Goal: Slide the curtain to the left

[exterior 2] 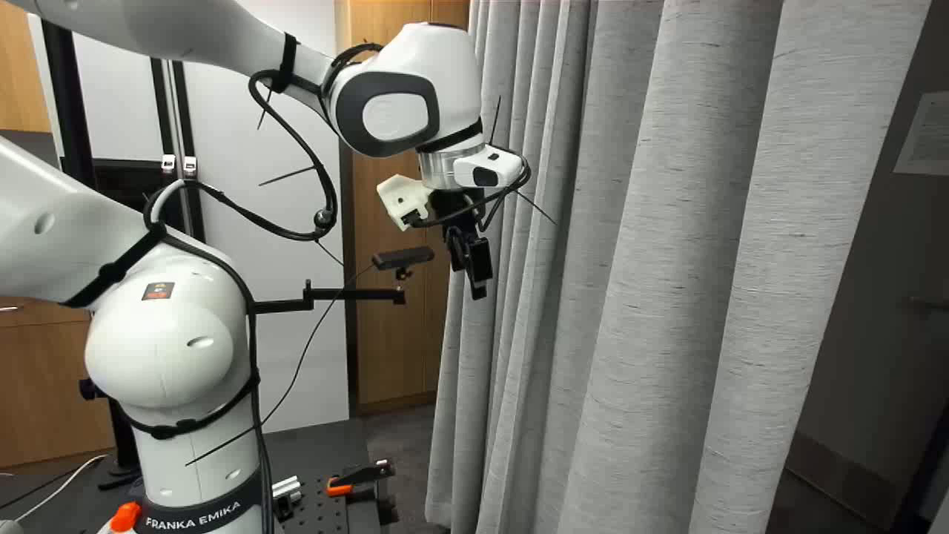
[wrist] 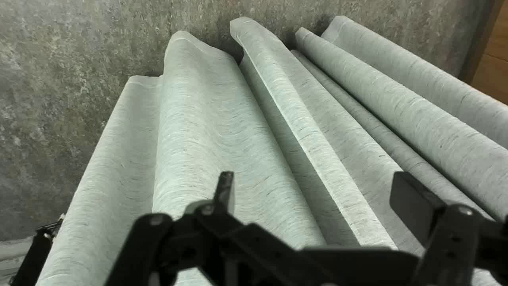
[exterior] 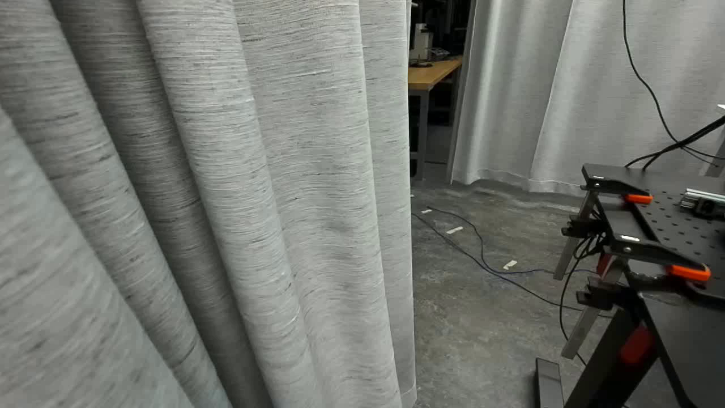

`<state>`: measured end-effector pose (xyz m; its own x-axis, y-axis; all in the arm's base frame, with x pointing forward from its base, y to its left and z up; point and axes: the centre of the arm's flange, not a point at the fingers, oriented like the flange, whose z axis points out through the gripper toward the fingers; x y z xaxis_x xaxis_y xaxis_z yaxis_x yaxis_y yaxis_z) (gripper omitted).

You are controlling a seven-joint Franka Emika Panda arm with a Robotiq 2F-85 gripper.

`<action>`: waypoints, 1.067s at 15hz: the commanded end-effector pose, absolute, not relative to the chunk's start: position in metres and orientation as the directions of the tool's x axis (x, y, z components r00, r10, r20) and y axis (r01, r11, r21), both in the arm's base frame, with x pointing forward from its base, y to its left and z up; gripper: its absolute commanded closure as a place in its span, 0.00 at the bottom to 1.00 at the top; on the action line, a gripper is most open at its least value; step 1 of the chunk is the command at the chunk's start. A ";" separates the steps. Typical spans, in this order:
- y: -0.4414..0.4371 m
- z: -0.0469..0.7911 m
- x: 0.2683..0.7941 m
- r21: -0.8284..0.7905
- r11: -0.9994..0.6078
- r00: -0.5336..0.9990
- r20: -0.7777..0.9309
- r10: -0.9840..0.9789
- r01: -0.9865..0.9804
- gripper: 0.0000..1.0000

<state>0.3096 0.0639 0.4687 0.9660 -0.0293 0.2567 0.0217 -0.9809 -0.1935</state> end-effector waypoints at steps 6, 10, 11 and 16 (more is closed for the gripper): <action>0.064 0.469 0.310 -0.193 -0.981 0.966 0.256 -0.029 0.022 0.00; 0.064 0.468 0.311 -0.193 -0.981 0.967 0.253 -0.029 0.021 0.00; 0.064 0.468 0.311 -0.193 -0.981 0.967 0.253 -0.029 0.021 0.00; 0.064 0.468 0.311 -0.193 -0.981 0.967 0.253 -0.029 0.021 0.00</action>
